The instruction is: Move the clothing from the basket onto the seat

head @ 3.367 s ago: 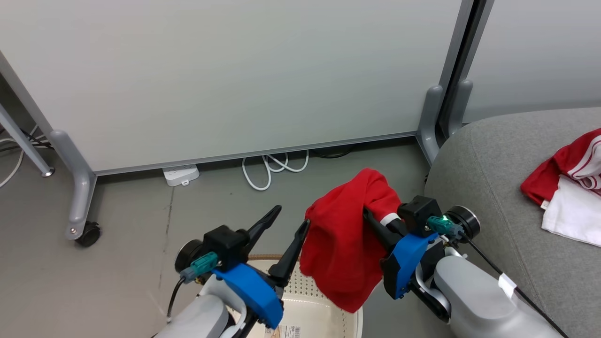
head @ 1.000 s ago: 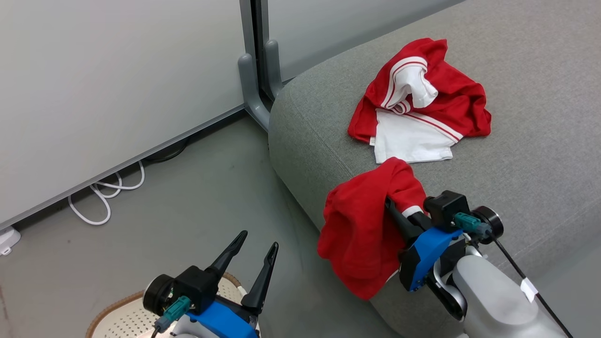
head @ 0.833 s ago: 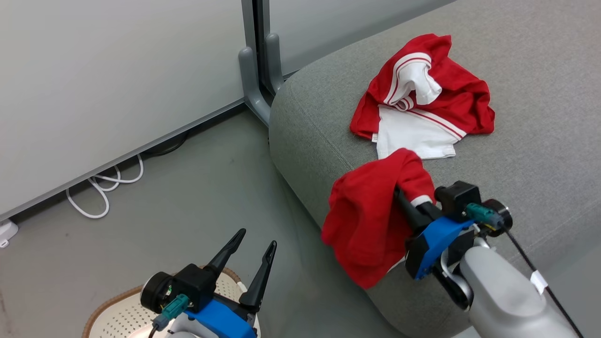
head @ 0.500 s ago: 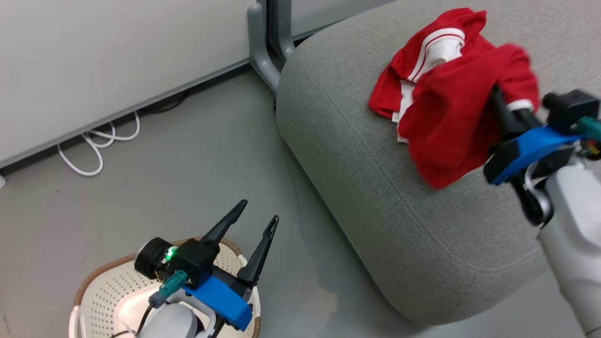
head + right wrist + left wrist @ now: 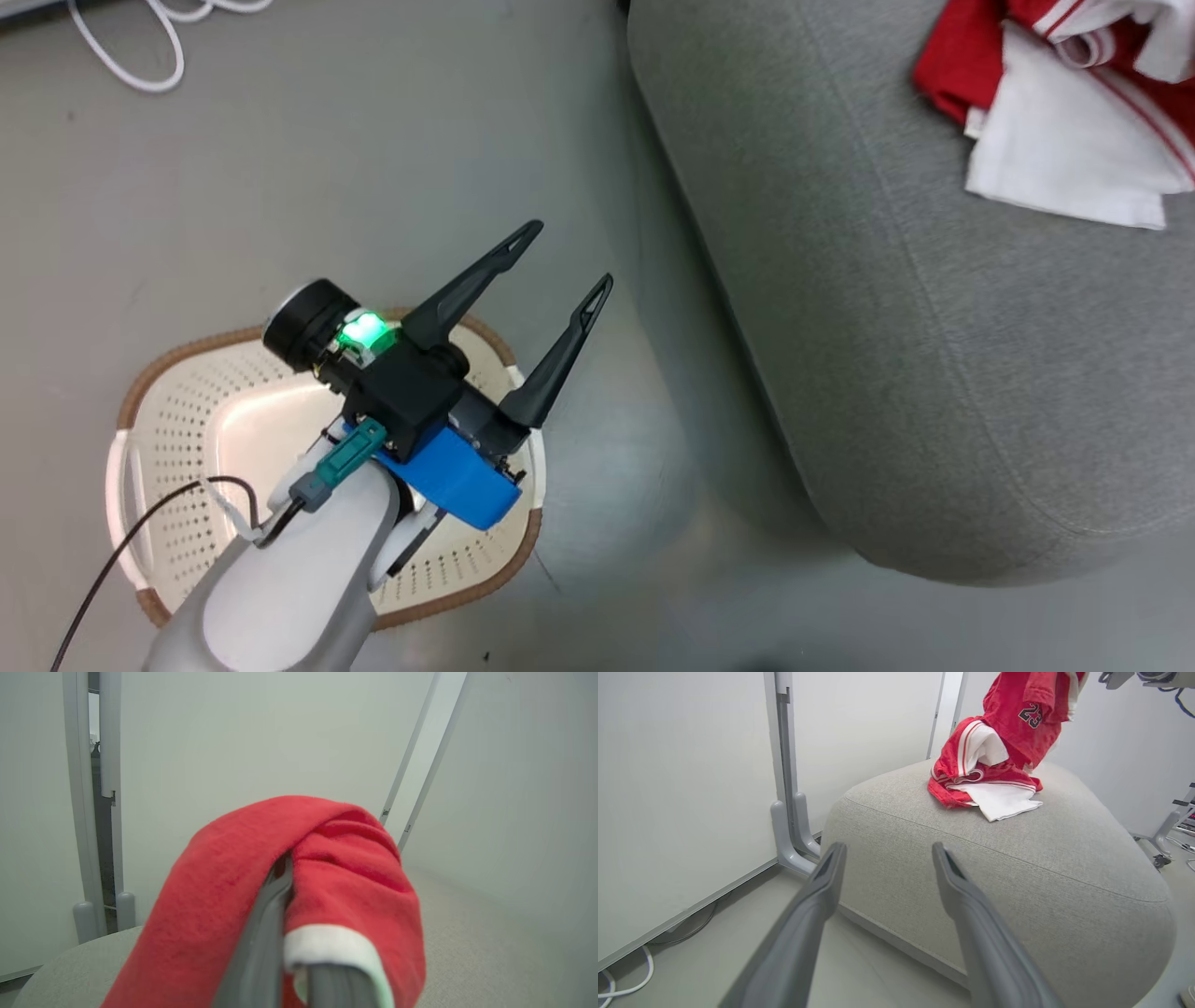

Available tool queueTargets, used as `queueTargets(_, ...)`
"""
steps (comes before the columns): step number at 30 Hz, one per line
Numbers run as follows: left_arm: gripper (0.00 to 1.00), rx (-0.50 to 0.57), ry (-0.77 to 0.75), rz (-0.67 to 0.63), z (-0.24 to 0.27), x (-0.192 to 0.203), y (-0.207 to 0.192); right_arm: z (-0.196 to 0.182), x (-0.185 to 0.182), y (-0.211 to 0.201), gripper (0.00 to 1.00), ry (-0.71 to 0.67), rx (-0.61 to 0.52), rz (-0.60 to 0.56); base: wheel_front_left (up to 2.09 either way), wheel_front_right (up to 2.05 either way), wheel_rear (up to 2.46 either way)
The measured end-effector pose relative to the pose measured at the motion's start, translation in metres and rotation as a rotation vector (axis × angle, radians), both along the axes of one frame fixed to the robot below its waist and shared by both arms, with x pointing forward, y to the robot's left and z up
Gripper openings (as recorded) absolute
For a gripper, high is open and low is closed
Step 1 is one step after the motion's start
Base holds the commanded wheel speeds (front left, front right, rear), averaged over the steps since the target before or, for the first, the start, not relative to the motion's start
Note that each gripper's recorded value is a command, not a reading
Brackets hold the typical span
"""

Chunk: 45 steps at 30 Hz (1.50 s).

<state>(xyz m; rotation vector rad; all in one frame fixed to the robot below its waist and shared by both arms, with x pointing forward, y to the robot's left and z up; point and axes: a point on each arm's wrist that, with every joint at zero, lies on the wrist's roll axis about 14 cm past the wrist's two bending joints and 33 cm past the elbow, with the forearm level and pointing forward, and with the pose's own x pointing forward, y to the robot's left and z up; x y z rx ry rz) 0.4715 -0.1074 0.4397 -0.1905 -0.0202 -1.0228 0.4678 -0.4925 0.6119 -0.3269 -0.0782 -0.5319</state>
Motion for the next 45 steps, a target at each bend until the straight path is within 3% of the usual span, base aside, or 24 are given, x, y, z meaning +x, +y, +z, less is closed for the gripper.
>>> queueTargets(5, 1.0, 0.006, 0.03, 0.039, -0.03, 0.02, 0.015, -0.053, 0.026, -0.007, 0.0, 0.078, 0.005, -0.03, 0.0, 0.0, 0.0)
queueTargets(10, 1.0, 0.037, 0.087, 0.079, -0.069, 0.029, 0.033, -0.132, 0.05, 0.009, 0.0, 0.183, 0.086, -0.019, 0.0, 0.0, 0.0)
queueTargets(14, 1.0, 0.057, 0.112, 0.11, -0.084, 0.032, 0.047, -0.169, 0.062, 0.021, 0.0, 0.231, 0.12, -0.003, 0.0, 0.0, 0.0)
queueTargets(16, 1.0, 0.063, 0.116, 0.121, -0.086, 0.033, 0.051, -0.178, 0.065, 0.025, 0.31, 0.24, 0.132, 0.002, 0.0, 0.0, 0.0)
queueTargets(19, 1.0, 0.062, 0.106, 0.132, -0.082, 0.036, 0.054, -0.176, 0.066, 0.025, 0.49, 0.235, 0.135, 0.001, 0.0, 0.0, 0.0)
queueTargets(20, 1.0, 0.061, 0.103, 0.135, -0.08, 0.037, 0.054, -0.175, 0.066, 0.025, 0.85, 0.234, 0.132, 0.002, 0.0, 0.0, 0.0)
queueTargets(21, 1.0, 0.058, 0.099, 0.137, -0.077, 0.037, 0.053, -0.175, 0.066, 0.026, 1.0, 0.236, 0.132, 0.004, 0.0, 0.0, 0.0)
queueTargets(33, 1.0, 0.032, 0.087, 0.191, -0.033, 0.025, 0.058, -0.15, 0.042, 0.043, 1.0, 0.26, 0.119, 0.066, 0.0, 0.0, 0.0)
queueTargets(45, 1.0, 0.021, 0.125, 0.339, 0.015, -0.028, 0.092, -0.127, -0.025, 0.12, 1.0, 0.22, 0.127, 0.224, 0.0, 0.0, 0.0)
